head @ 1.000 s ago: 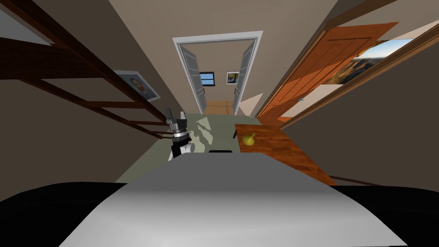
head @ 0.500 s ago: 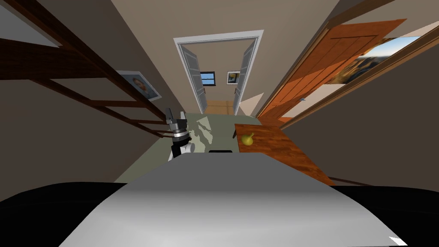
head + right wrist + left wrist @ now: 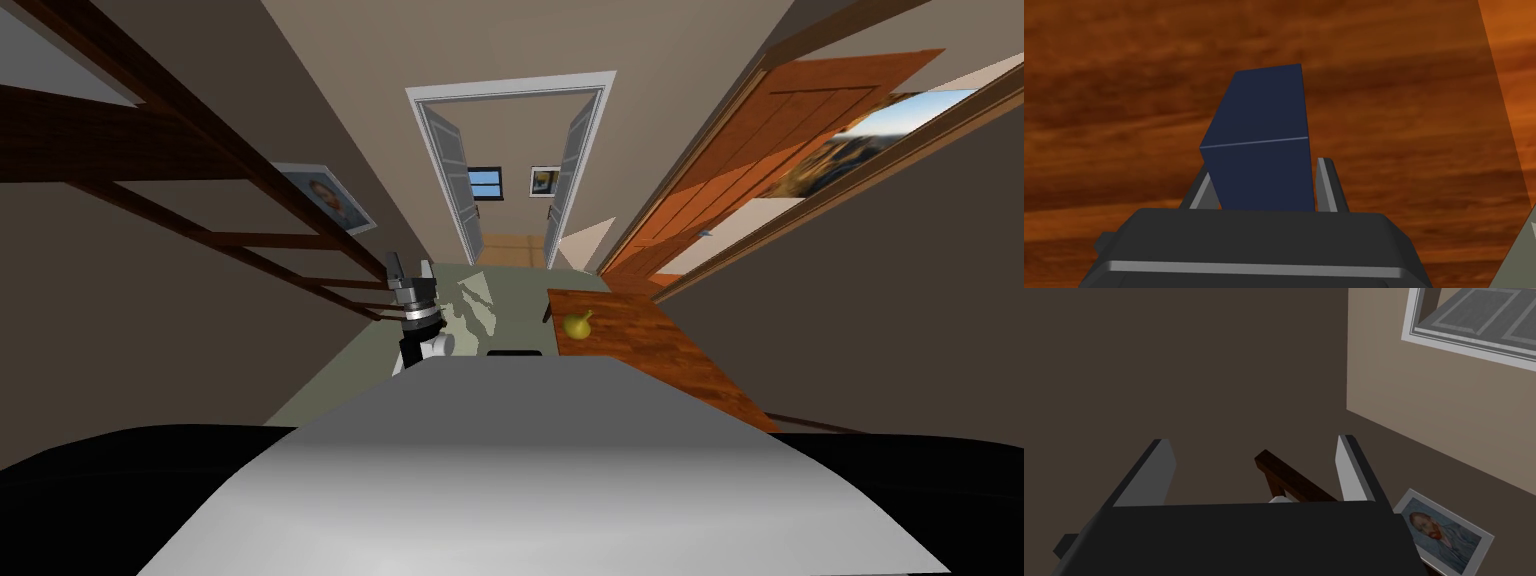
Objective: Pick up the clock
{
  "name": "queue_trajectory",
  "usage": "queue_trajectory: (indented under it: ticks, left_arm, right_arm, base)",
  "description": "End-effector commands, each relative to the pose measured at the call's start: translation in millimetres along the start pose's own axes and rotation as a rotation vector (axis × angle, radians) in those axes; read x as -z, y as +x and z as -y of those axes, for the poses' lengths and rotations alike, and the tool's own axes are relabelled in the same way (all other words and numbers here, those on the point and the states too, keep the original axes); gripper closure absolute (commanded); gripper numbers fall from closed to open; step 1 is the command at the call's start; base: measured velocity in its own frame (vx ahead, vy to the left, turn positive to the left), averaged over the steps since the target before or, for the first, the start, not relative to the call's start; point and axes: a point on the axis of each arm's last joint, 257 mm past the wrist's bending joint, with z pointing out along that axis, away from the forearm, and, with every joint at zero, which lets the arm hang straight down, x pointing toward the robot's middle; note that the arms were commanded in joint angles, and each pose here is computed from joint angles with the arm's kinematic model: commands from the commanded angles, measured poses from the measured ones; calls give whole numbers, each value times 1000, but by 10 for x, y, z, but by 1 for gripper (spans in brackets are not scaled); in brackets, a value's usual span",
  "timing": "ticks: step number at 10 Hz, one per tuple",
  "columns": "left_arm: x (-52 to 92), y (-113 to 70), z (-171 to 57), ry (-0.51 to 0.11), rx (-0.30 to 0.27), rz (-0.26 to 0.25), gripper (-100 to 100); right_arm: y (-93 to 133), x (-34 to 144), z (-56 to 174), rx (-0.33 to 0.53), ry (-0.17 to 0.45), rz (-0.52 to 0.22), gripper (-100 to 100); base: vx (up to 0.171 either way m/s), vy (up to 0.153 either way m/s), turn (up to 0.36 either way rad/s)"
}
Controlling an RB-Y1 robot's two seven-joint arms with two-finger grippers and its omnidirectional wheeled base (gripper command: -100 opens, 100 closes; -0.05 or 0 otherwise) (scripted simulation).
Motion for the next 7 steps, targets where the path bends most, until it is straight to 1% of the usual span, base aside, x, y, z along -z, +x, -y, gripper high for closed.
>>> queue_trajectory:
  ticks: [1,3,4,6,7]
  left_arm:
    - [0,0,0,0,0,0,0]
    - [0,0,0,0,0,0,0]
    - [0,0,0,0,0,0,0]
    - [0,0,0,0,0,0,0]
    - [0,0,0,0,0,0,0]
  right_arm:
    - [-32,106,145,6,8,-6,100]
    - [-67,207,251,12,9,-13,100]
    - [-67,207,251,12,9,-13,100]
    - [-67,224,267,15,8,-15,100]
    - [-70,227,267,13,8,-15,0]
  base:
    - [29,42,-73]
    - [34,72,-56]
    - [22,52,-17]
    - [7,17,-6]
    - [0,0,0]
